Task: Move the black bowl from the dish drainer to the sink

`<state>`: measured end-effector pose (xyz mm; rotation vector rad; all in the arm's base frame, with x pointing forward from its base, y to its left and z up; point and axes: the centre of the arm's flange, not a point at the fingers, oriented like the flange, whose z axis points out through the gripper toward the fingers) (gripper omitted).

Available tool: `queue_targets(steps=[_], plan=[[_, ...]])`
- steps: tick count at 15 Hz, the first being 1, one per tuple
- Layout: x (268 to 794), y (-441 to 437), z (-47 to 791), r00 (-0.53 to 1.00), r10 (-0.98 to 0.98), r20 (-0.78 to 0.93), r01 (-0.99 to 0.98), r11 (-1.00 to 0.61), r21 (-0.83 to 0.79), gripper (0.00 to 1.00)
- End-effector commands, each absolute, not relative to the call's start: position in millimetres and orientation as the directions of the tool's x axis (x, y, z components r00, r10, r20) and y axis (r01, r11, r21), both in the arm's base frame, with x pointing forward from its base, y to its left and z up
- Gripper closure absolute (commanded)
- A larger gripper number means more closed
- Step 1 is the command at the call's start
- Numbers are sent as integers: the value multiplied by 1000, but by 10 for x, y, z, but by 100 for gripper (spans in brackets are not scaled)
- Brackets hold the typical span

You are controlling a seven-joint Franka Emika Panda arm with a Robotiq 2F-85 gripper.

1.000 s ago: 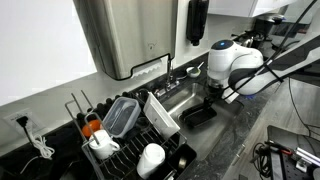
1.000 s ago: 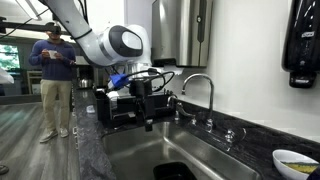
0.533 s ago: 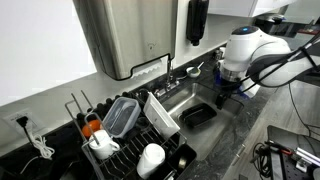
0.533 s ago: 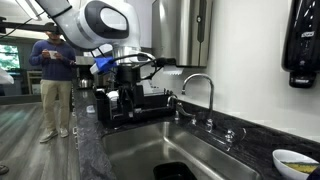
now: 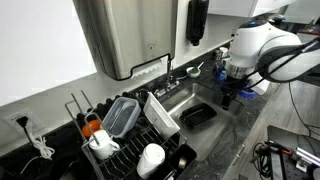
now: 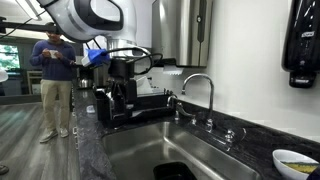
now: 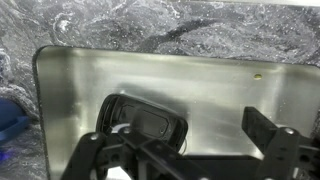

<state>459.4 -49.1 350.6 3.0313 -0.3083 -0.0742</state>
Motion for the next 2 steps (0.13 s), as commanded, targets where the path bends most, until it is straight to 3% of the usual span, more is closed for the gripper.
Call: queue_targets(steps=[1, 2], plan=[[4593, -491, 3504, 978, -203, -39, -198, -975, 98, 0], [4593, -490, 3504, 978, -203, -39, -198, -975, 98, 0]])
